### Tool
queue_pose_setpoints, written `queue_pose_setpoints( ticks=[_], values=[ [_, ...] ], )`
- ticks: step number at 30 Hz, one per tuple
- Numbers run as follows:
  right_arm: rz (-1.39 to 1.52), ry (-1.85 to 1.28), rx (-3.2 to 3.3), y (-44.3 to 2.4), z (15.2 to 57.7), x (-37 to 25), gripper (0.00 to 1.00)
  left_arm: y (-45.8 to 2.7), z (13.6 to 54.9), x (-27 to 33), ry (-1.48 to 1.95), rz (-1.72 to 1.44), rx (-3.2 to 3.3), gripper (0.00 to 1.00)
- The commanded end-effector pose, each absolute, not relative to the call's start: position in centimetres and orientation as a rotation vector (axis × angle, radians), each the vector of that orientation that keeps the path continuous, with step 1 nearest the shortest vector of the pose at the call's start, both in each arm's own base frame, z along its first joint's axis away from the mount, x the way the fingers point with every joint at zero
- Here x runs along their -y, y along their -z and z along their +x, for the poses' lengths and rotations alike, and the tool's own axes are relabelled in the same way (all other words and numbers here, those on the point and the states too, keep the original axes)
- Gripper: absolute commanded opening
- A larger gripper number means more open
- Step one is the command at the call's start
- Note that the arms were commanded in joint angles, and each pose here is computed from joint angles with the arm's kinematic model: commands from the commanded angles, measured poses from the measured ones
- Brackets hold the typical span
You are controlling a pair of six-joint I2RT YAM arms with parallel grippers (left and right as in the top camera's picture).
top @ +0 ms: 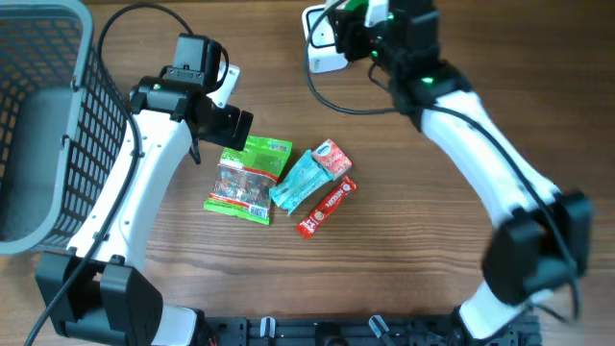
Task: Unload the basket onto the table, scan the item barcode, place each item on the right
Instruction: 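Carry the jar with the right gripper to the white scanner, then hold the jar's label in front of the scanner window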
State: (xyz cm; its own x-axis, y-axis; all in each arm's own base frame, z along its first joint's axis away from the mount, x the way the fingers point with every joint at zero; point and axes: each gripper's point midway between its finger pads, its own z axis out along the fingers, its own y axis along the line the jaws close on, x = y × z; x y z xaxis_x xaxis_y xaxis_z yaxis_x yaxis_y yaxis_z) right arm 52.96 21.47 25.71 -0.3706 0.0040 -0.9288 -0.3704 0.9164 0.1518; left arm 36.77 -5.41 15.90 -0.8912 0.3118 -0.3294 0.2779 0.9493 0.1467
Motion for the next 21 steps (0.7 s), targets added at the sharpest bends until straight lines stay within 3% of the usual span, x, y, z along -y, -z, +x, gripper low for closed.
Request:
queue_pose_setpoints(
  ticks=[1,8,21],
  values=[
    [-0.290,-0.303,-1.862,-22.2,56.3,-22.4,0.24,-16.4,37.0,5.4,-0.149,0.441,-2.729,1.00],
    [-0.203,-0.372,-1.754,-16.9,59.9,-23.9,0.26,-16.4,37.0,5.4,-0.148,0.442,-2.729,1.00],
    [-0.130,-0.428,-1.553,-17.0,61.3,-24.1,0.25,-16.4,37.0,5.4,-0.149,0.442,-2.729,1.00]
  ],
)
